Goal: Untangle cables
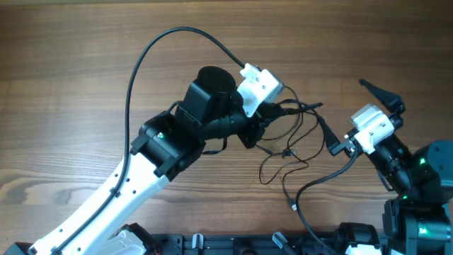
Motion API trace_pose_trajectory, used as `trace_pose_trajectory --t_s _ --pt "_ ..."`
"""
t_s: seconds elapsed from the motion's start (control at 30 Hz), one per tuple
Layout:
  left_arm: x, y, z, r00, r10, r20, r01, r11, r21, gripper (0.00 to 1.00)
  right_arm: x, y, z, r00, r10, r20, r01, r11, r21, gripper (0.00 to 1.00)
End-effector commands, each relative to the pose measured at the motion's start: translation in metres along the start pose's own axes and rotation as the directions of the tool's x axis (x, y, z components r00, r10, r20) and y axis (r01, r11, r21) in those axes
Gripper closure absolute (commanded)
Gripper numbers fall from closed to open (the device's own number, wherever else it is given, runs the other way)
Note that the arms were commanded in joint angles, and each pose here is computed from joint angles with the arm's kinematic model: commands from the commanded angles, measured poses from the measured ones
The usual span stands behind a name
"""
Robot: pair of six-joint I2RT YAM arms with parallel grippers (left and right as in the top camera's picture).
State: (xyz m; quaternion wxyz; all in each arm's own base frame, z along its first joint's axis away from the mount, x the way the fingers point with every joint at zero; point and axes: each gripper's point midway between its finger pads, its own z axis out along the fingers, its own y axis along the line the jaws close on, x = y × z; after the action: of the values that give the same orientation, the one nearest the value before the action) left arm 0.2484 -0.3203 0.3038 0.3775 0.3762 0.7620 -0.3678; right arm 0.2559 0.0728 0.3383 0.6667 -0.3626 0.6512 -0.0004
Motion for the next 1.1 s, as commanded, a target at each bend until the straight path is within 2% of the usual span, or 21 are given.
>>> trace_pose_trajectory --t_s 0.0,0.17,0.23,0.3,0.47,0.57,0.67,0.87,1.0,1.07 --pt "-0.007 -0.029 -0.008 0.998 0.047 0.03 -0.051 0.988 0.145 0.96 0.004 -0.012 -0.003 0.999 0.003 -0.033 -0.001 0.997 0.071 0.01" --pt "-0.005 -0.042 -0.008 0.998 0.054 0.024 -0.057 0.977 0.203 0.96 0.002 -0.014 -0.003 1.0 0.006 -0.029 -0.003 0.997 0.081 0.01" --pt "-0.001 -0.056 -0.002 0.997 0.07 0.015 -0.072 0.969 0.237 0.96 -0.029 0.005 -0.004 0.991 0.044 0.123 -0.038 0.998 -0.054 0.01" --pt "-0.003 -0.071 0.0 0.995 0.094 0.03 -0.099 0.958 0.268 0.96 -0.039 0.013 -0.007 0.984 0.051 0.17 -0.033 0.993 -0.109 0.02" --pt "-0.012 -0.081 0.001 0.991 0.115 0.075 -0.131 0.949 0.288 0.96 -0.042 0.013 -0.007 0.982 0.065 0.178 -0.045 0.992 -0.114 0.02" --pt "-0.014 -0.082 0.0 0.993 0.09 0.076 -0.109 0.951 0.29 0.96 -0.048 0.009 -0.008 0.977 0.067 0.203 -0.047 0.994 -0.101 0.02" --pt "-0.011 -0.081 0.001 0.996 0.072 0.059 -0.086 0.953 0.291 0.96 -0.067 -0.005 -0.012 0.95 0.167 0.265 -0.153 0.986 -0.07 0.0" --pt "-0.004 -0.079 0.004 0.999 0.044 0.02 -0.048 0.957 0.286 0.96 -0.075 -0.038 -0.016 0.886 0.339 0.317 -0.368 0.929 0.035 0.0" --pt "0.009 -0.061 0.008 0.999 0.017 -0.036 -0.01 0.982 0.189 0.96 -0.071 -0.057 -0.019 0.824 0.447 0.347 -0.507 0.856 0.103 0.0" --pt "0.016 -0.052 0.009 0.998 0.004 -0.066 0.006 0.99 0.138 0.96 -0.073 -0.062 -0.021 0.807 0.464 0.366 -0.533 0.839 0.113 0.0"
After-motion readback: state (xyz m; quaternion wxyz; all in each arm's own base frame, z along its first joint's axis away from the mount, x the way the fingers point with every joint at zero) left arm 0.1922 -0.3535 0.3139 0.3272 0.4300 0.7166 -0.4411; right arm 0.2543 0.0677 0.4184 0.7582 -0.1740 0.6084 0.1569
